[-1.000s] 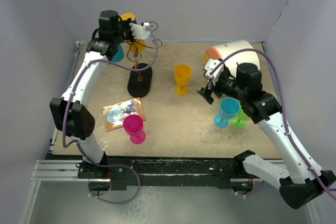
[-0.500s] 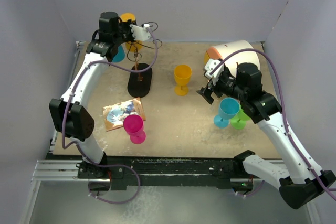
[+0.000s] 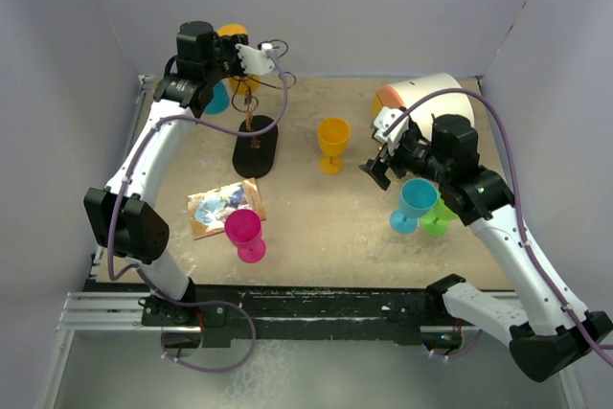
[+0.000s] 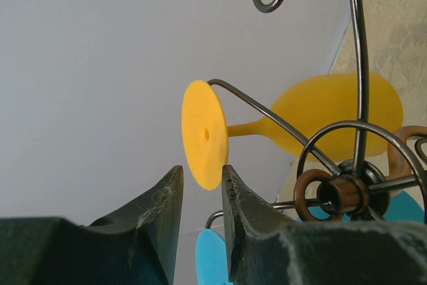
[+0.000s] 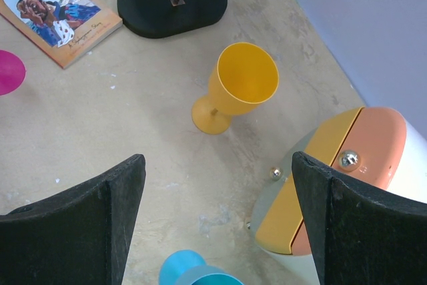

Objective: Place the wine glass upside down on the wine glass rack

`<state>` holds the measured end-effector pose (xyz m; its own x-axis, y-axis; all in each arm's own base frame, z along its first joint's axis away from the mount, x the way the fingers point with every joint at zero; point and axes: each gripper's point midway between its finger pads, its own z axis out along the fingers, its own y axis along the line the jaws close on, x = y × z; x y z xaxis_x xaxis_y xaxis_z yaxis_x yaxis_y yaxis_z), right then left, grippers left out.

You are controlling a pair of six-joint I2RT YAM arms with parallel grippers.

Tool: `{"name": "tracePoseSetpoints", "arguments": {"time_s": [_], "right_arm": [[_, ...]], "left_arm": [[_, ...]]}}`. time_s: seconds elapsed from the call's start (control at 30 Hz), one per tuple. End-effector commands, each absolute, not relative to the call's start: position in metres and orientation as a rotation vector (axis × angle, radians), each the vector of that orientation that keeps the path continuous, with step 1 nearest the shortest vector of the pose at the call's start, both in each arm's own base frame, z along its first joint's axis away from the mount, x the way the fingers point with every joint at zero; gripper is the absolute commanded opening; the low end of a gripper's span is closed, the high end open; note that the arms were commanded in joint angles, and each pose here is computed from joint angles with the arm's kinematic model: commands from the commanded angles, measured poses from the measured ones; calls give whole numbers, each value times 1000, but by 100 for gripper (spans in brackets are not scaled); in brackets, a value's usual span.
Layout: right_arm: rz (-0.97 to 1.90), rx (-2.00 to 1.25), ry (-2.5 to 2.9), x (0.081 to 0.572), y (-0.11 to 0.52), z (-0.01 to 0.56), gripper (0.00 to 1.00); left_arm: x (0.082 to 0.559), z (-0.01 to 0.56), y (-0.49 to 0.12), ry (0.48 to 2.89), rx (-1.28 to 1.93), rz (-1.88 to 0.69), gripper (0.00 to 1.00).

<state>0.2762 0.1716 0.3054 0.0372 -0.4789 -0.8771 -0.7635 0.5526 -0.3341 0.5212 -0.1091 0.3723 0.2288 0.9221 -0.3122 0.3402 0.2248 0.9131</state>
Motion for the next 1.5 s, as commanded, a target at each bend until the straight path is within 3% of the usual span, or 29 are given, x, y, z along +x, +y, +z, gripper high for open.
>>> {"name": "tracePoseSetpoints", "arguments": {"time_s": [0.0,0.4,0.83,1.13,1.47], "right_arm": [[298,-1073,1565,279,174,314,93],[302,-1062,1564,281,174,315,93],[298,-1015,1659,287,168,304,92],[180,-1058,1732,294,152,292,92],[183,-1066,1761,290,150,287,93]], "left_arm": [[508,407,-109,1256,1285,660,35],[482,443,-113,1216,1165,574,44],[414,486,-104,1216,878,363,72],[358,462,-89,1320,869,299,100],[278,392,-103,1475,1048,49,99]]}}
